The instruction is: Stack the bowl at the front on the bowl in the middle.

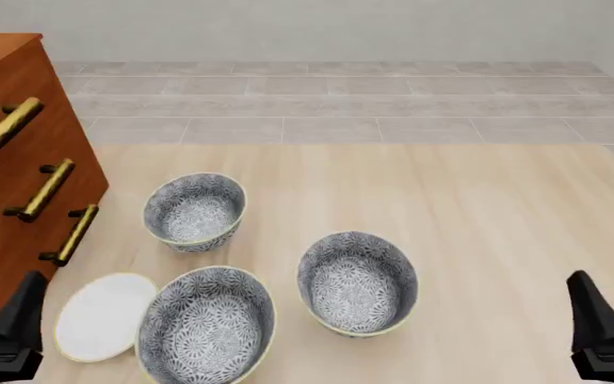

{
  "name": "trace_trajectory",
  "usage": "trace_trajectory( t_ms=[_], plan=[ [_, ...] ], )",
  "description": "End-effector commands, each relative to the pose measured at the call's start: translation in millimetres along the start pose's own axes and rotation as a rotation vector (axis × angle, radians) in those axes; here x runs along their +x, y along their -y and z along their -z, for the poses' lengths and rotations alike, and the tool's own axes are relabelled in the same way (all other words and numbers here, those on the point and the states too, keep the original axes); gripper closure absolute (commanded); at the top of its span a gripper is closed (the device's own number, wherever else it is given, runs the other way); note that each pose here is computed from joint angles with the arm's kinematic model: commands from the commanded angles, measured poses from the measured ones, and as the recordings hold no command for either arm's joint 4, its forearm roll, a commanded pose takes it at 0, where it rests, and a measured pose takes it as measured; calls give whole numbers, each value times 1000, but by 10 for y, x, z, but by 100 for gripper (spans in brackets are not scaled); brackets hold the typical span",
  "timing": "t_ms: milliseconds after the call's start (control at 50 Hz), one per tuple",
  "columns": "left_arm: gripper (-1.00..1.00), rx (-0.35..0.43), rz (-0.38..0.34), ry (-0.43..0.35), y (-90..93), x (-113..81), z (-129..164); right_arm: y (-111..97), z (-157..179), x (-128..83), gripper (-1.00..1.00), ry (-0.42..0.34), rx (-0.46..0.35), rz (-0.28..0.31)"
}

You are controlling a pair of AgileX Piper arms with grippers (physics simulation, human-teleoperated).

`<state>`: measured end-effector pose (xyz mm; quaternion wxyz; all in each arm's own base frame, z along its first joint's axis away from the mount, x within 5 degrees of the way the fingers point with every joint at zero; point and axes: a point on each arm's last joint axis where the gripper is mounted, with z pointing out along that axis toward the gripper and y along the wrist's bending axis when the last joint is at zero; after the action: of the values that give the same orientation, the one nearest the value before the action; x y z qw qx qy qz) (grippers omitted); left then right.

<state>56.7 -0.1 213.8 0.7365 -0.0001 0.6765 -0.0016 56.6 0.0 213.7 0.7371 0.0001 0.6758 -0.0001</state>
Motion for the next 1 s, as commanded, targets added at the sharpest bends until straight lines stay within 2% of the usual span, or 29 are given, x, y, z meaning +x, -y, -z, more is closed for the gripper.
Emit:
trace_trajectory(
  t_ms=[20, 420, 500, 520, 540, 560, 600, 640, 660, 680, 700, 740, 760, 780, 800, 820, 840, 860, 880, 900, 920, 960, 1000],
  plan=[
    [-100, 11, 9, -15, 6, 10, -21, 0, -2, -7, -100, -1, 0, 0],
    [-100, 7, -8, 3, 4, -8, 3, 0, -1, -5, -100, -1, 0, 0],
    [-100, 3, -9, -11, 2, -4, -23, 0, 1, -9, -100, -1, 0, 0],
    [-100, 0, 20, -35, 0, 5, -78, 0, 1, -10, -100, -1, 0, 0],
    [-100, -14, 33, -19, -8, -19, -68, 0, 1, -11, -100, -1, 0, 0],
    [-100, 1, 48, -61, 2, -2, -153, 0, 1, -11, -100, -1, 0, 0],
    [-100, -6, 38, -41, -3, -27, -111, 0, 2, -13, -100, -1, 0, 0],
    [-100, 8, 26, -41, 5, 34, -24, 0, 3, -16, -100, -1, 0, 0],
    [-100, 13, 56, -71, 10, -31, -95, 0, 3, -17, -100, -1, 0, 0],
    [-100, 24, 49, -82, 17, 51, -90, 0, 3, -18, -100, -1, 0, 0],
    [-100, 23, 44, -79, 16, 43, -70, 0, 3, -18, -100, -1, 0, 0],
    [-100, 30, 39, -90, 20, -17, -73, 0, 3, -18, -100, -1, 0, 0],
    [-100, 28, 39, -91, 20, -181, -85, -1, 1, -17, -100, -3, -1, -3],
    [-100, 27, 52, -100, 19, -123, -86, 0, 1, -16, -100, -2, -1, -2],
    [-100, 27, 56, -107, 20, -287, -106, 0, 1, -15, -100, -2, -1, -2],
    [-100, 26, 62, -108, 20, -361, -106, -1, 1, -15, -100, 0, -1, 2],
    [-100, 22, 64, -109, 17, -240, -96, 0, 0, -13, -100, -1, -1, 0],
    [-100, 20, 68, -111, 16, -240, -101, 0, -1, -12, -100, -1, -1, 0],
    [-100, 19, 78, -117, 16, -410, -126, 0, -1, -12, -100, -1, -1, 0],
    [-100, 19, 72, -113, 16, -367, -113, 0, -1, -12, -100, -1, -1, 0],
    [-100, 15, 77, -115, 14, -502, -130, 0, -2, -10, -100, -1, -1, 0],
    [-100, 18, 91, -118, 16, -427, -113, 0, -3, -10, -100, -1, -1, 1],
    [-100, 20, 95, -115, 17, -486, -101, 0, -2, -11, -100, -1, -1, 1]
  ],
)
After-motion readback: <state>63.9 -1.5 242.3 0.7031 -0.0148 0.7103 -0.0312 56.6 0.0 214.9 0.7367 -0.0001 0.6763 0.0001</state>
